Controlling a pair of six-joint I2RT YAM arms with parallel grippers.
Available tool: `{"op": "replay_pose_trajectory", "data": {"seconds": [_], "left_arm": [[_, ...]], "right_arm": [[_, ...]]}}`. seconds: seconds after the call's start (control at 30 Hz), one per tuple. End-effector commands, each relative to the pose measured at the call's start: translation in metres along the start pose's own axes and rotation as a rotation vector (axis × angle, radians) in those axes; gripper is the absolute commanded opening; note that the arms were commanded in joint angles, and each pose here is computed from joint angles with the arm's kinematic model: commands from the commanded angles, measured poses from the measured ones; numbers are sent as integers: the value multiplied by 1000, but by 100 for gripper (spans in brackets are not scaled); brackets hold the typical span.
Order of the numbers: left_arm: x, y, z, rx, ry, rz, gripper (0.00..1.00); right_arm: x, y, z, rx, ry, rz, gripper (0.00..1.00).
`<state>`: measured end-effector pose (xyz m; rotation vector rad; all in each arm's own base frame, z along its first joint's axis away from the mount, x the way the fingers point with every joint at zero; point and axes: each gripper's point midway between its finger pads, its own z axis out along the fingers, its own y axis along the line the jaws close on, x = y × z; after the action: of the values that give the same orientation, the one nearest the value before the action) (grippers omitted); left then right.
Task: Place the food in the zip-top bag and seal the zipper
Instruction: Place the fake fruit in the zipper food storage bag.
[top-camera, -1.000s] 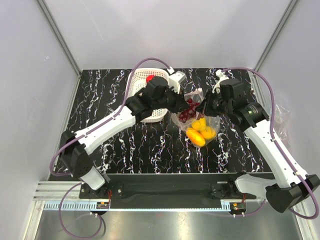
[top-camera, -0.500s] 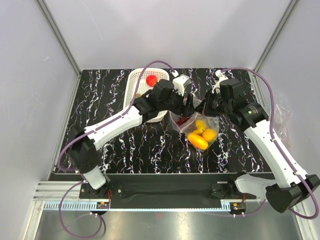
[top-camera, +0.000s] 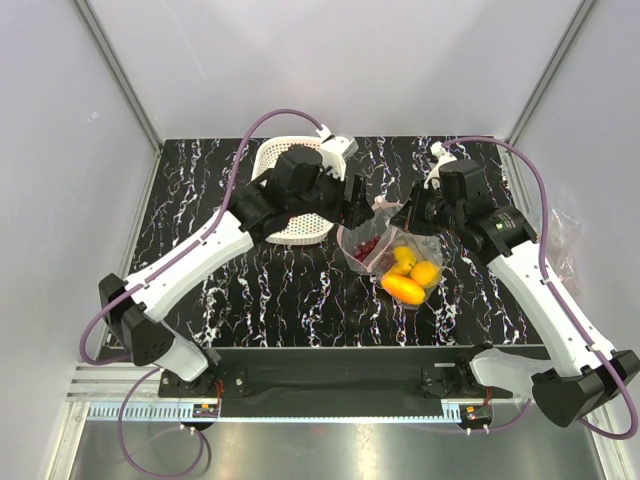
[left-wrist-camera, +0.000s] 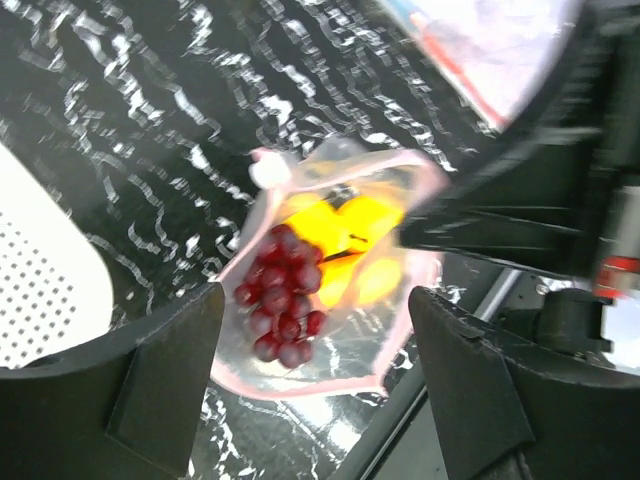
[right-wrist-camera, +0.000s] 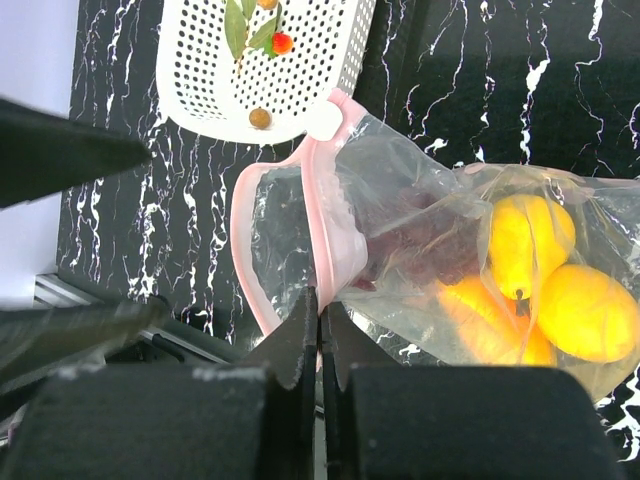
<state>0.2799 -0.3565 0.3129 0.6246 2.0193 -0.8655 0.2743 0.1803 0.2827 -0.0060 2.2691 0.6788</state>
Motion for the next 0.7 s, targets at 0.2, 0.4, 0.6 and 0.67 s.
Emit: {"op": "replay_pose_trajectory", "data": {"seconds": [0.2,0.4,0.6,0.67], "left_arm": [[27,67,1,-254,-49,-135,99],[32,95,-8,-344,-216,-274,99],[36,89,-17,-309,-240,-260,96],[42,86,-11,-287,-201,-260,91]], "right_arm": [[-21,9,-12,-26,-105,-19,0],[-21,9,-12,-26,-108,-16,0],[-21,10,-10,-34,-106,-8,0],[-22,12,-11,-39,-108,-6,0]]}}
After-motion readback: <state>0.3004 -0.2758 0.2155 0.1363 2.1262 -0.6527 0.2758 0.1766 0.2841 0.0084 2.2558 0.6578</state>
